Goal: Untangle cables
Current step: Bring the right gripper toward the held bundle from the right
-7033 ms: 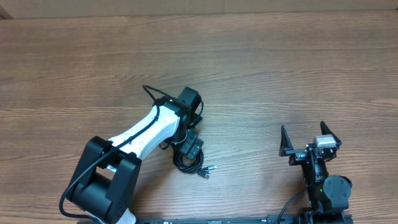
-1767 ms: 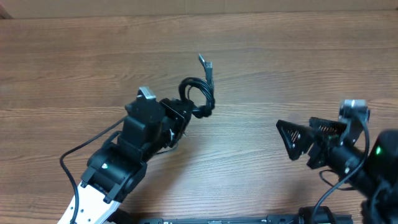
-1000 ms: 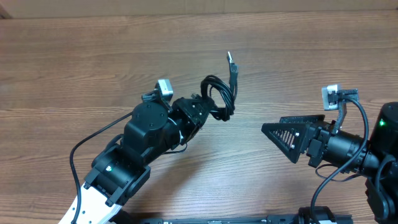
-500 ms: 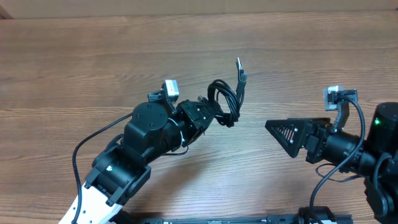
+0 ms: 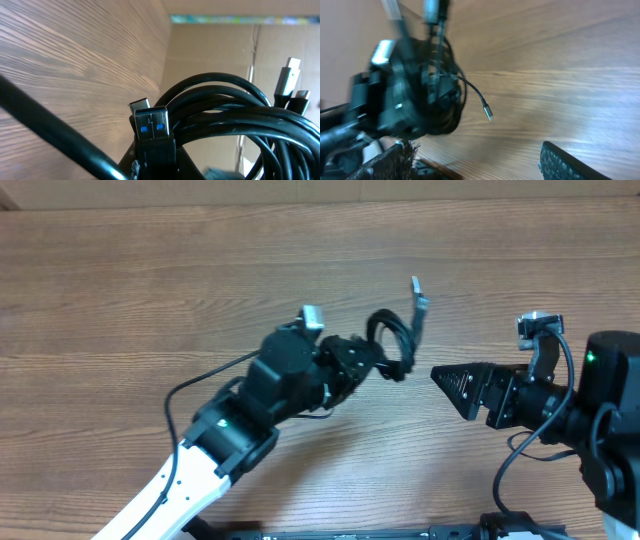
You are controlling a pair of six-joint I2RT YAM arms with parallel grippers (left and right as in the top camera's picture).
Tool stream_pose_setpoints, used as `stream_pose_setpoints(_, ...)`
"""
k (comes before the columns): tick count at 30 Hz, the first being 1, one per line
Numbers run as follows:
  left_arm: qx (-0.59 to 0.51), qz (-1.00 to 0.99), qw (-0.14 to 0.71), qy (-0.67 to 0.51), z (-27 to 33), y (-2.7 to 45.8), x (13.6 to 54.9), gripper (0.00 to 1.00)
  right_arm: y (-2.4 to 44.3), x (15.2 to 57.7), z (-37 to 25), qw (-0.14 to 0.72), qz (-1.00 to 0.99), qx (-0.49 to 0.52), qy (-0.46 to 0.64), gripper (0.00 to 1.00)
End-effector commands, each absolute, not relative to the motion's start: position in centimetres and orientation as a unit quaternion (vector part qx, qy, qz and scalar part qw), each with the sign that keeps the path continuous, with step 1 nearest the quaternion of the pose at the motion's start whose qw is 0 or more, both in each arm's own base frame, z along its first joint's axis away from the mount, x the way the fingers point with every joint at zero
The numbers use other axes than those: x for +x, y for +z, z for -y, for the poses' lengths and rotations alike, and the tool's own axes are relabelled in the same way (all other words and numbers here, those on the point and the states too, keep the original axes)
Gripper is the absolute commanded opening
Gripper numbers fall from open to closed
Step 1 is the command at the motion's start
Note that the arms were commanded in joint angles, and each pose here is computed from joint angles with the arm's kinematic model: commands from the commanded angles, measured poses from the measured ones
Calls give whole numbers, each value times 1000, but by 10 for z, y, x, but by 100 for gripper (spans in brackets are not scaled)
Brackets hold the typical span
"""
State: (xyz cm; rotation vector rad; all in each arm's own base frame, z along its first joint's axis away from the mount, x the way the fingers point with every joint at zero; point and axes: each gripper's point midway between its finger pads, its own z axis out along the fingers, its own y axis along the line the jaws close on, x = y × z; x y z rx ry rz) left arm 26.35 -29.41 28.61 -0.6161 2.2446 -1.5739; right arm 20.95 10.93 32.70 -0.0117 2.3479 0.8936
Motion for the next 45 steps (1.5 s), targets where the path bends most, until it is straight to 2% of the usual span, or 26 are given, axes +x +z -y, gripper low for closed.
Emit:
stream_pose_setpoints(1,-218,-781,158,-563,306,291,259,4,310,218,-96,299,-909,11,292,81)
stream_pose_setpoints(10,-237,-786,149,-551,311,278,262,4,293,229,-96,264,-921,15,285,83)
stream_pose_setpoints(22,-315,-774,134,-533,301,266,269,4,287,221,-97,249,-926,-11,282,85)
stream_pose_setpoints(34,-307,-776,127,-537,306,267,263,4,295,223,-106,259,-915,-32,307,90)
stream_pose_setpoints(45,-303,-773,129,-543,312,271,260,4,297,224,-107,261,-914,-34,310,89)
